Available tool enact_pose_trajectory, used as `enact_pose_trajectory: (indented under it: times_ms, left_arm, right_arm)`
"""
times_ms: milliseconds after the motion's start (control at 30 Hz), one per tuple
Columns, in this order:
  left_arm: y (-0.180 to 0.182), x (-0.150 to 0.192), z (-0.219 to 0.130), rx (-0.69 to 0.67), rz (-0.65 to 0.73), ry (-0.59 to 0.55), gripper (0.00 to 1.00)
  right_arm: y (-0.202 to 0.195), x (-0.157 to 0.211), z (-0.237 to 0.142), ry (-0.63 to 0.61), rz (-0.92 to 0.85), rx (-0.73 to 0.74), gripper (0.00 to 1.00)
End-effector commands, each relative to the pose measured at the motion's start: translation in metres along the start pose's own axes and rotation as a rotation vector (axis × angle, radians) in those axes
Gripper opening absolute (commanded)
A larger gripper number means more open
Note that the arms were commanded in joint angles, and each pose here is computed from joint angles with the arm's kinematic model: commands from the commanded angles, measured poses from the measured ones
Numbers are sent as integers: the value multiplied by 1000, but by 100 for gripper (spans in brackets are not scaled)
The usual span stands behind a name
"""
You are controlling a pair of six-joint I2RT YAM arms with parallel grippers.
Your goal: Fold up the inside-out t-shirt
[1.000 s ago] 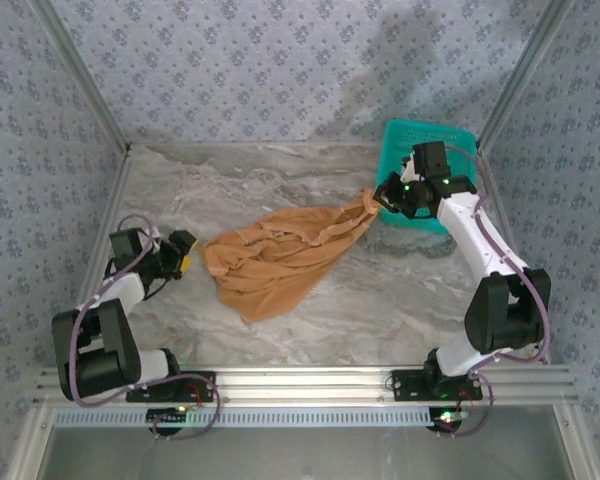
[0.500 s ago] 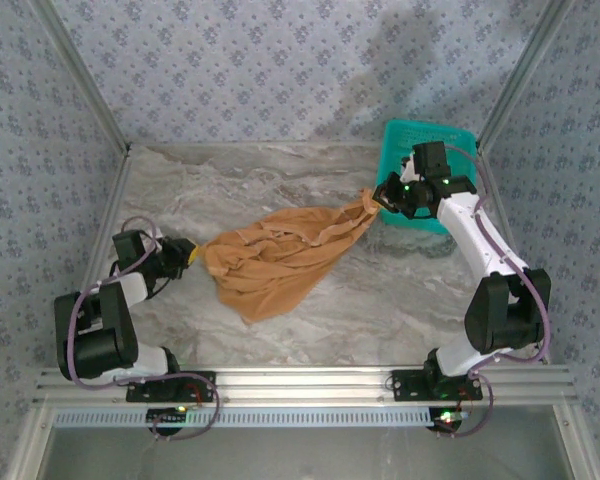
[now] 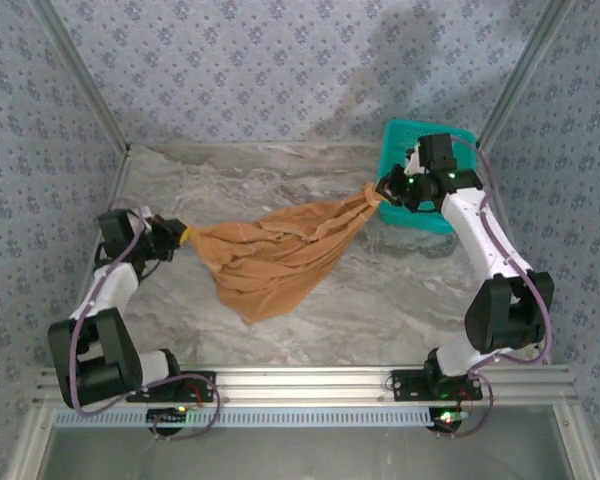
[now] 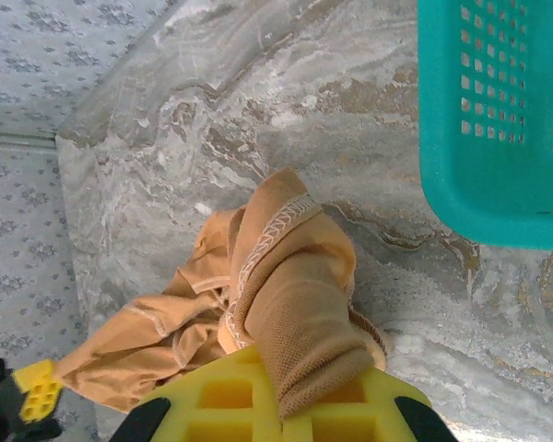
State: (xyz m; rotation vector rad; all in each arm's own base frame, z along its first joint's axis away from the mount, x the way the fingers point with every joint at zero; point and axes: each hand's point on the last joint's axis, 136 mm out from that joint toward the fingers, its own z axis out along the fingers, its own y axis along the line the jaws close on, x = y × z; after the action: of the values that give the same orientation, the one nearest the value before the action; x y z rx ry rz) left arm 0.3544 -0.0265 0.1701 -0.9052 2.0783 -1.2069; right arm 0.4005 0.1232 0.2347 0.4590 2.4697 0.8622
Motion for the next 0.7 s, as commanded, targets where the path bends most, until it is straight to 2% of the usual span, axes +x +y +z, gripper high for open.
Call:
enact_pose_trajectory:
  times_ms: [0,167,267,367,533,667]
  left_arm:
    - [-75,-27,-47,24,117,-113,0]
    - [-171,-65,-126,103,196,-311,0]
    - [-211,-75,-163,155,230,-398,0]
    - [-244,-75,-193,210,275,-457,0]
    - [-293,-64,-233,288,352,-519,0]
    - [-331,-47,-262,347,429,-562,0]
  right_arm:
    - [27,-18,-43,-75,-41,-58,0]
    - [45,-32,-89,-172,-58,-96,0]
    - [53,-32,-114,-228,-80,-116,0]
    - [66,-28,-137,-272,-105,-158,0]
    - [111,-7,-174,-285,-169,-335,0]
    - [150,10,-224,-345,-232,-458,0]
